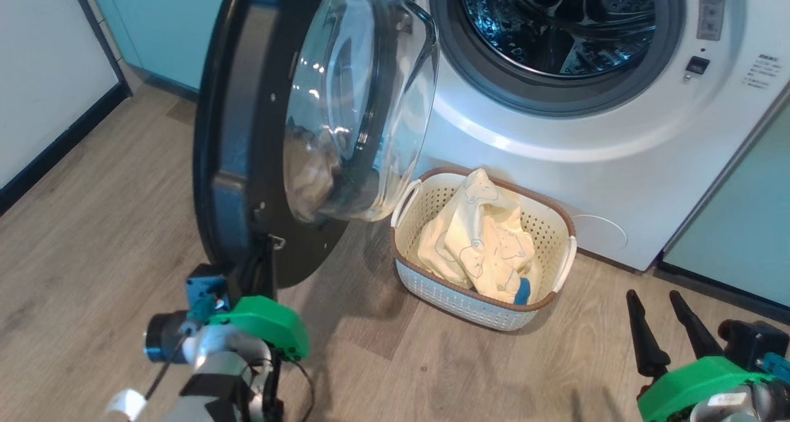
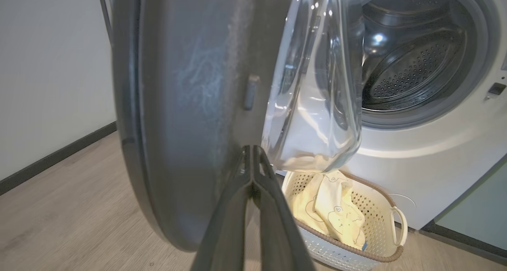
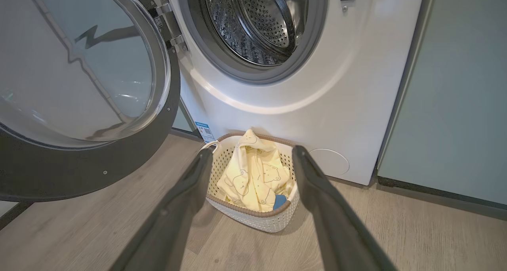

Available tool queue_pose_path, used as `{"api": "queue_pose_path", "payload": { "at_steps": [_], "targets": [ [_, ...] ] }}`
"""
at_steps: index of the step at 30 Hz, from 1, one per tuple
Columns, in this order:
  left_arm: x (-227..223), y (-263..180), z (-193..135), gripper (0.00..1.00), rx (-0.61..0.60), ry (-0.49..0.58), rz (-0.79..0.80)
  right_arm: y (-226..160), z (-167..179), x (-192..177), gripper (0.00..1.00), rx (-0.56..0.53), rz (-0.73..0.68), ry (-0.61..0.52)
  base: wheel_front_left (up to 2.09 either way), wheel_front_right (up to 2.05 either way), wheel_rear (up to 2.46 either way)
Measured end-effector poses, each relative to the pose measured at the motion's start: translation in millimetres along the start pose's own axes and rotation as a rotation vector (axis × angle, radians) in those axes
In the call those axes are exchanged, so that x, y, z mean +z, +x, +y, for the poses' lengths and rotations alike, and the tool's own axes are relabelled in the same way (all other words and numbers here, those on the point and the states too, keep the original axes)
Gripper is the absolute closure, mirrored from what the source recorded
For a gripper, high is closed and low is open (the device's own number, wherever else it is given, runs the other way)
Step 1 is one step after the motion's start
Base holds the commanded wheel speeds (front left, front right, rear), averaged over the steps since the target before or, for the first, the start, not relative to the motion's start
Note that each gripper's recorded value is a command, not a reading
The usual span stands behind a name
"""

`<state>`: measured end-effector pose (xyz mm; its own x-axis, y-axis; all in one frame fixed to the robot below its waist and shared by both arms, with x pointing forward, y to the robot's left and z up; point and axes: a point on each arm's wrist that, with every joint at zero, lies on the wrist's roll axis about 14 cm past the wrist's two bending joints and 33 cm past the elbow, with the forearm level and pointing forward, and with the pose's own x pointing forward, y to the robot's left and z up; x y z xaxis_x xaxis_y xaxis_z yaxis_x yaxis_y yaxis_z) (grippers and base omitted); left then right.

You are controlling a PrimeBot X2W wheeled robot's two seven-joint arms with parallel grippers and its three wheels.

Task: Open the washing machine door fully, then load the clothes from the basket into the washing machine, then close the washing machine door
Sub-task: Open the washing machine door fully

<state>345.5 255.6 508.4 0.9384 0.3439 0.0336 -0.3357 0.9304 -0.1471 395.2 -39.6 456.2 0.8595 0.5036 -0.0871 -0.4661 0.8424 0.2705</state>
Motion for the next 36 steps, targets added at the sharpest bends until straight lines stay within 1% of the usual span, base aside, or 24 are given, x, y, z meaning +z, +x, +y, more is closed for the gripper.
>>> {"api": "queue_pose_path", "payload": {
  "at_steps": [11,20,28,36],
  "targets": [
    [-3.3,6.5,38.7,1.00,0.106,0.019,0.017,5.0,1.5,-6.2,0.00,0.010,0.017,0.008,0.00,0.00,0.00],
    [9.8,28.4,54.8,1.00,0.165,0.014,-0.013,7.6,-2.6,-15.5,0.00,0.007,0.042,0.018,0.00,0.00,0.00],
    [2.6,42.3,70.1,1.00,0.216,0.019,0.015,18.4,-6.7,-10.1,0.00,0.017,0.030,0.006,0.00,0.00,0.00],
    [1.7,52.8,86.8,1.00,0.275,0.016,0.023,16.8,-13.0,-13.4,0.00,0.006,0.039,0.007,0.00,0.00,0.00]
  ]
}}
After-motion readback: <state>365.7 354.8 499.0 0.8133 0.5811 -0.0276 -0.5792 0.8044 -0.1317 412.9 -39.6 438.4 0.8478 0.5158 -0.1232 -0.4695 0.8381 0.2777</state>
